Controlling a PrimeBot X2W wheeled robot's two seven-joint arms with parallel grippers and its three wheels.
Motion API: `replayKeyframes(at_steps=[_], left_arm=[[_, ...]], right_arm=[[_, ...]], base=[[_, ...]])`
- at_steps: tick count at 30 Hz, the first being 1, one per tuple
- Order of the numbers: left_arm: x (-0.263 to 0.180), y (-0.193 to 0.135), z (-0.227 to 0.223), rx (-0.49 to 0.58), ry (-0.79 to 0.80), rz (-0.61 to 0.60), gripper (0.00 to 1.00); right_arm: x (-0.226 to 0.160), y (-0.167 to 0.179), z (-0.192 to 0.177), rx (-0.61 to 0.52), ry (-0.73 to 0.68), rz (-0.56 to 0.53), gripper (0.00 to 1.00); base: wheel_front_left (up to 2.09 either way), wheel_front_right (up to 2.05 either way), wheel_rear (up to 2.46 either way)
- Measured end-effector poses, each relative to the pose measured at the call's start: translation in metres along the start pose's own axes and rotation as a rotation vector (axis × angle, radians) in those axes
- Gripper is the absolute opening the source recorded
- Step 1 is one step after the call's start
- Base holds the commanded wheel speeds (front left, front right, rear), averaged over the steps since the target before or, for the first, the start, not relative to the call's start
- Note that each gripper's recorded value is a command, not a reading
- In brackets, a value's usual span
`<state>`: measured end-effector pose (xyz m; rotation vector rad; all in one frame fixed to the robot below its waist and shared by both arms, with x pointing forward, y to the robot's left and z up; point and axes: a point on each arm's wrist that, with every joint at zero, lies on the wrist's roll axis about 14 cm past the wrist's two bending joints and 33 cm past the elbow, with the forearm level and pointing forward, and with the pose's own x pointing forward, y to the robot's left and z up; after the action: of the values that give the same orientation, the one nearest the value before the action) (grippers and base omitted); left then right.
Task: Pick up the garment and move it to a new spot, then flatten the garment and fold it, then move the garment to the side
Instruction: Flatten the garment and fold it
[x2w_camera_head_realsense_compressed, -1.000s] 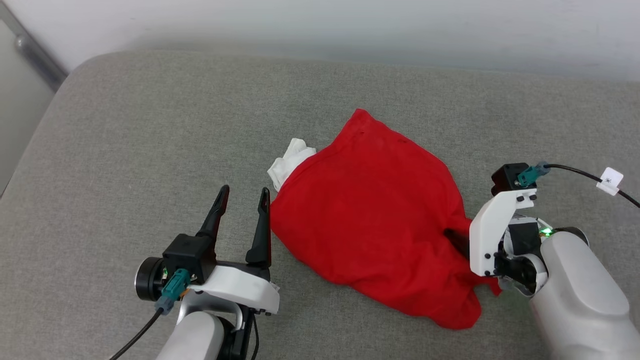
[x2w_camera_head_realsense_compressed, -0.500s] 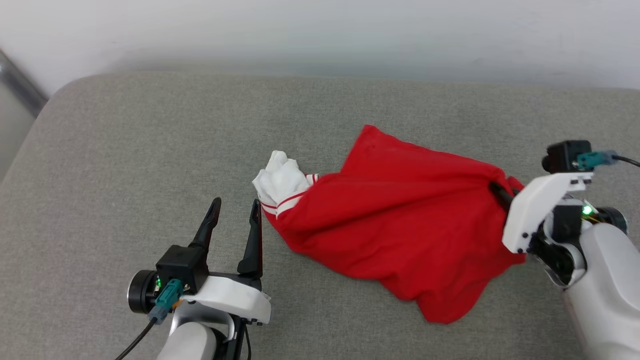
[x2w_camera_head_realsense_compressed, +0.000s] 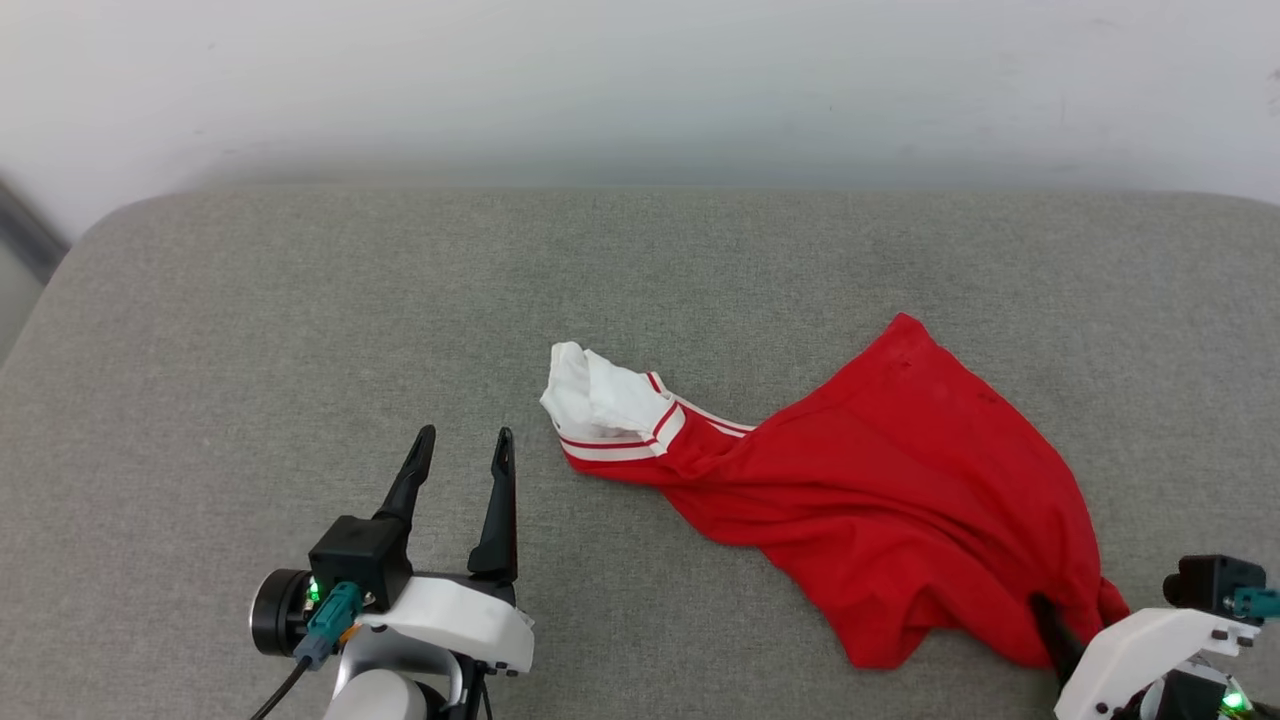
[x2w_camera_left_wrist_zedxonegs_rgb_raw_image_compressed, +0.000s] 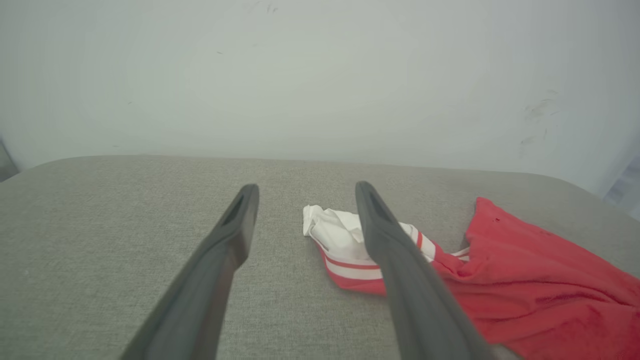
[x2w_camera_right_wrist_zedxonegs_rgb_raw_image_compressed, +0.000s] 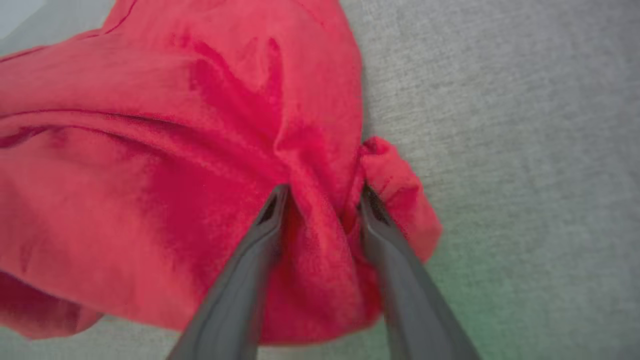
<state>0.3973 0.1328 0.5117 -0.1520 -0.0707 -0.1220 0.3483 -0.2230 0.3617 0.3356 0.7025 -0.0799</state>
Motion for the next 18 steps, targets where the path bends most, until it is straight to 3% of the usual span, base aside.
replayKeyframes(at_steps=[4, 9, 18], left_arm=[[-0.003, 0.001, -0.001, 0.005, 0.005, 0.001, 1.0], [-0.01, 0.003, 0.001, 0.016, 0.004, 0.009, 1.0], [-0.02, 0.008, 0.009, 0.038, 0.001, 0.018, 1.0]], right_arm=[[-0.012, 0.009, 0.018, 0.005, -0.155, 0.016, 1.0], [-0.037, 0.02, 0.068, -0.027, -0.426, 0.044, 1.0], [-0.082, 0.045, 0.099, -0.18, -0.632, 0.085, 1.0]], base=[[0.0, 0.0, 0.0], [0.0, 0.0, 0.0], [0.0, 0.0, 0.0]])
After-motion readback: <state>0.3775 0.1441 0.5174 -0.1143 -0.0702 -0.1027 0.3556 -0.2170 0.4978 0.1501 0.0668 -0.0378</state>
